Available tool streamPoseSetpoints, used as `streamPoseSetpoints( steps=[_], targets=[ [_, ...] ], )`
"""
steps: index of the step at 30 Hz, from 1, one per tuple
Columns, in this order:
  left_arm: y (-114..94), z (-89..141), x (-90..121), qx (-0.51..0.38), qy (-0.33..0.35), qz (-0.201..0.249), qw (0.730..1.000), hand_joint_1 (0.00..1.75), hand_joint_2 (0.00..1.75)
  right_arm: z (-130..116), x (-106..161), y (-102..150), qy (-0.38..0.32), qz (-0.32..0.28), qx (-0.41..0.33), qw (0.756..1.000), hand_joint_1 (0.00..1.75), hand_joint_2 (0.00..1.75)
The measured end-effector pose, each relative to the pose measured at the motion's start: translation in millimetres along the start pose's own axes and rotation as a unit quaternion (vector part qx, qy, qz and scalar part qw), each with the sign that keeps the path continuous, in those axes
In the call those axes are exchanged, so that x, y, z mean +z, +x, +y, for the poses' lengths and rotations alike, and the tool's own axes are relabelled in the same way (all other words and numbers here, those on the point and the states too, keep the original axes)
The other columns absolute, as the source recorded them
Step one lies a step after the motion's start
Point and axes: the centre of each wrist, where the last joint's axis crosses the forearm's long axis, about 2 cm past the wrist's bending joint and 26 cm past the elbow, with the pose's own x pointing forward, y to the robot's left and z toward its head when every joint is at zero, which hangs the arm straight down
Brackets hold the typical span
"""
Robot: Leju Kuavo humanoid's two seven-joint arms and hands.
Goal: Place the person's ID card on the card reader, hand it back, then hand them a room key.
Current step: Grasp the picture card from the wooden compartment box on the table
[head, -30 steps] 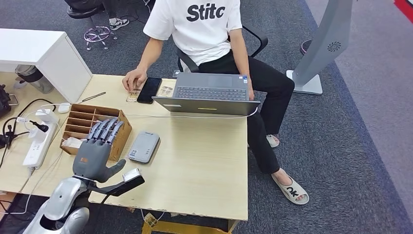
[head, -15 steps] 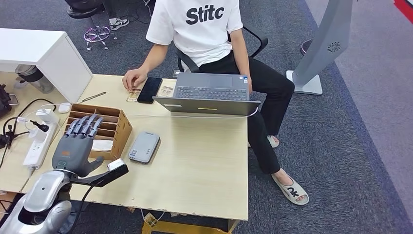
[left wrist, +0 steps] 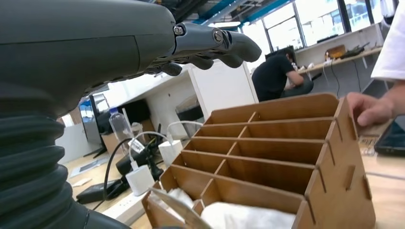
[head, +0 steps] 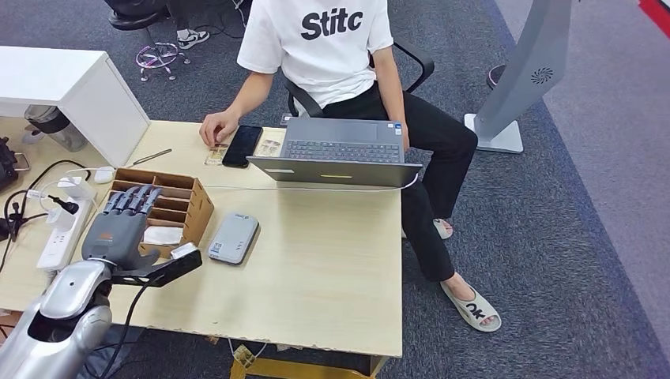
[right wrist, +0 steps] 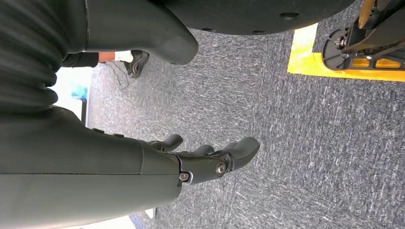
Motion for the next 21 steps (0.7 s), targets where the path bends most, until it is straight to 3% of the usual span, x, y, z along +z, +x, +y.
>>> streamPoseSetpoints(
  steps=[21],
  targets=[
    [3.1, -17.0, -11.8, -0.016, -0.044, -0.004, 0.999, 0.0, 1.75, 0.2, 0.2, 0.9, 0.001, 0.002, -0.004, 1.0, 0.0, 1.75]
  ],
)
